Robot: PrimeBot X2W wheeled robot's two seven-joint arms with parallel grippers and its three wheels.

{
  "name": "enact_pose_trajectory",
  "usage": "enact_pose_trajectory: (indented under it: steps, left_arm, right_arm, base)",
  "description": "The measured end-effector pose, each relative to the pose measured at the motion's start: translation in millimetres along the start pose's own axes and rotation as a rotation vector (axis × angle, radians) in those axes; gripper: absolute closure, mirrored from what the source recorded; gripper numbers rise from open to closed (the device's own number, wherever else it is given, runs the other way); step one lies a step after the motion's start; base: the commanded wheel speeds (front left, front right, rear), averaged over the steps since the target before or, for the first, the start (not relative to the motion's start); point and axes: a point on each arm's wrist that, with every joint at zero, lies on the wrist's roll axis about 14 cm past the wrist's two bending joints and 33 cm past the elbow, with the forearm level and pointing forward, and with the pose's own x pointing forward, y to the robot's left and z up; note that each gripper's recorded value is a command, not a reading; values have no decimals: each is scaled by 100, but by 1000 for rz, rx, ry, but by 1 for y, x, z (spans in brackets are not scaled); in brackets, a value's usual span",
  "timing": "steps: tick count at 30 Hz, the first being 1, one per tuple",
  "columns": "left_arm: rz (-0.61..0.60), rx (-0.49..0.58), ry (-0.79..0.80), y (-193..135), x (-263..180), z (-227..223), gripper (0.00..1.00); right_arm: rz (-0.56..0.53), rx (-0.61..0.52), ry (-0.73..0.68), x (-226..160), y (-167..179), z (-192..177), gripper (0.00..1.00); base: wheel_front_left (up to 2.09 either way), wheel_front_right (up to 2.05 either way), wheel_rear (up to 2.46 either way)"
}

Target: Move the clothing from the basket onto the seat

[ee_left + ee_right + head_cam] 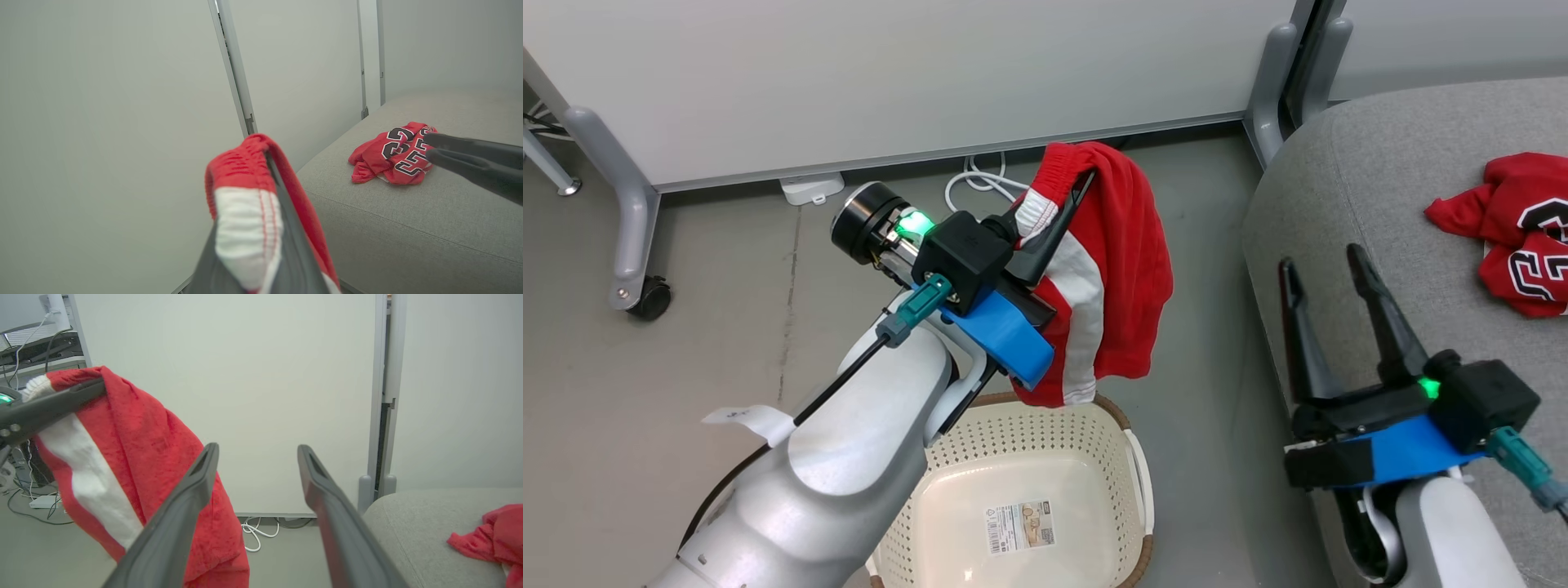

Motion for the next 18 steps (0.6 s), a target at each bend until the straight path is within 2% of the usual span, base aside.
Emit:
enact_pose_trajectory:
  steps: [8, 18]
  left_arm:
    - [-6, -4, 4, -2, 3, -3, 100]
    - [-23, -6, -8, -5, 11, -2, 100]
  right_arm:
    - [184, 3, -11, 10, 60, 1, 0]
    - [371, -27, 66, 22, 115, -30, 0]
  base:
    - [0, 0, 0]
    - [0, 0, 0]
